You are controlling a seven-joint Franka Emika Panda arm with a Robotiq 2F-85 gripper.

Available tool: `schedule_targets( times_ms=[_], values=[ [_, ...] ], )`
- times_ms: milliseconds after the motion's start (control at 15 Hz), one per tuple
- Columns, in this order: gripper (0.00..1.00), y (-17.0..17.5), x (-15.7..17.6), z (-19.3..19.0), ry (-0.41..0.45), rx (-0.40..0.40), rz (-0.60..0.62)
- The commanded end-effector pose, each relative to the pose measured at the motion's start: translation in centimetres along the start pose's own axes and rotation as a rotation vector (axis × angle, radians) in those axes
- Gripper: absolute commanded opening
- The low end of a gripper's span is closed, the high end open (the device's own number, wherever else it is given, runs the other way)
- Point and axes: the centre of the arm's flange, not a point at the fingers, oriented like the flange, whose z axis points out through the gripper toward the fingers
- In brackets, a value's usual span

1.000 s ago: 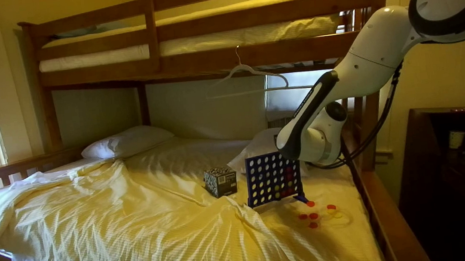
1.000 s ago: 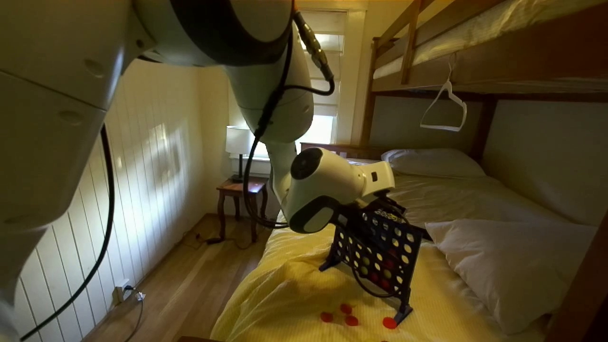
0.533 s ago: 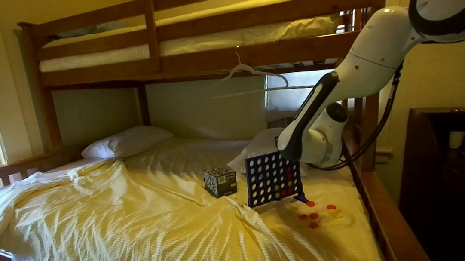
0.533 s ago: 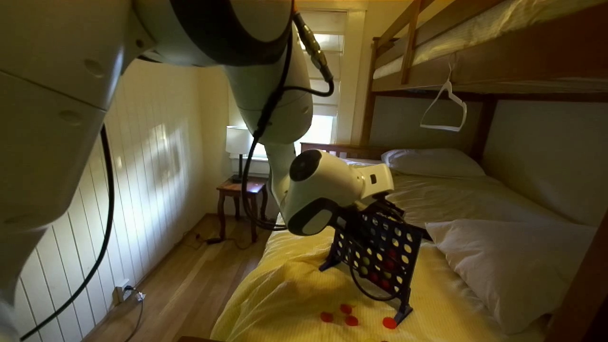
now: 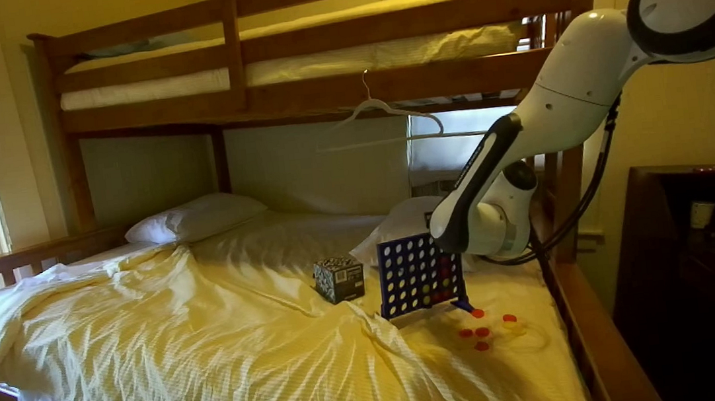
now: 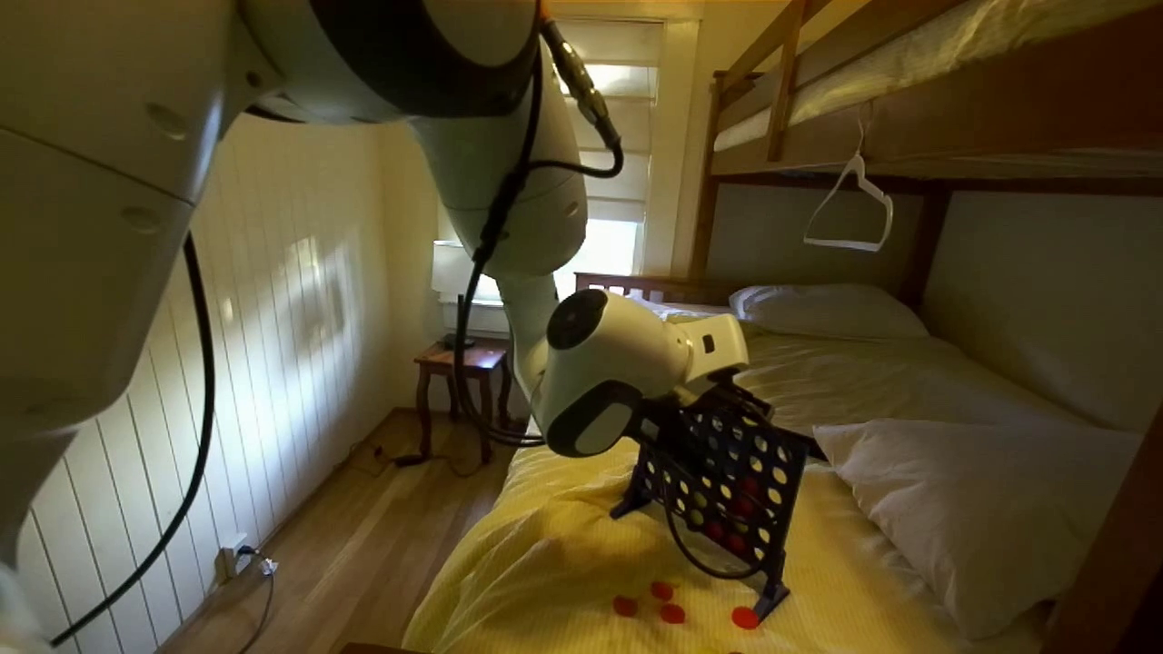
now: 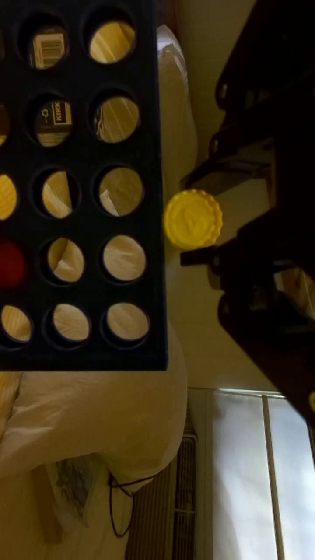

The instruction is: Put one yellow chip in the blue gameboard.

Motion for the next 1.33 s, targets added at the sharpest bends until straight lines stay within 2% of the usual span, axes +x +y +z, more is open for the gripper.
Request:
schedule_targets(
  times_ms=[0,1267],
  values=[
    [0.10,0.0,0.1,-1.3,-0.004,0.011,-0.003],
    [0.10,-1.4,0.1,0.1,0.013,0.031,-0.042]
  ],
)
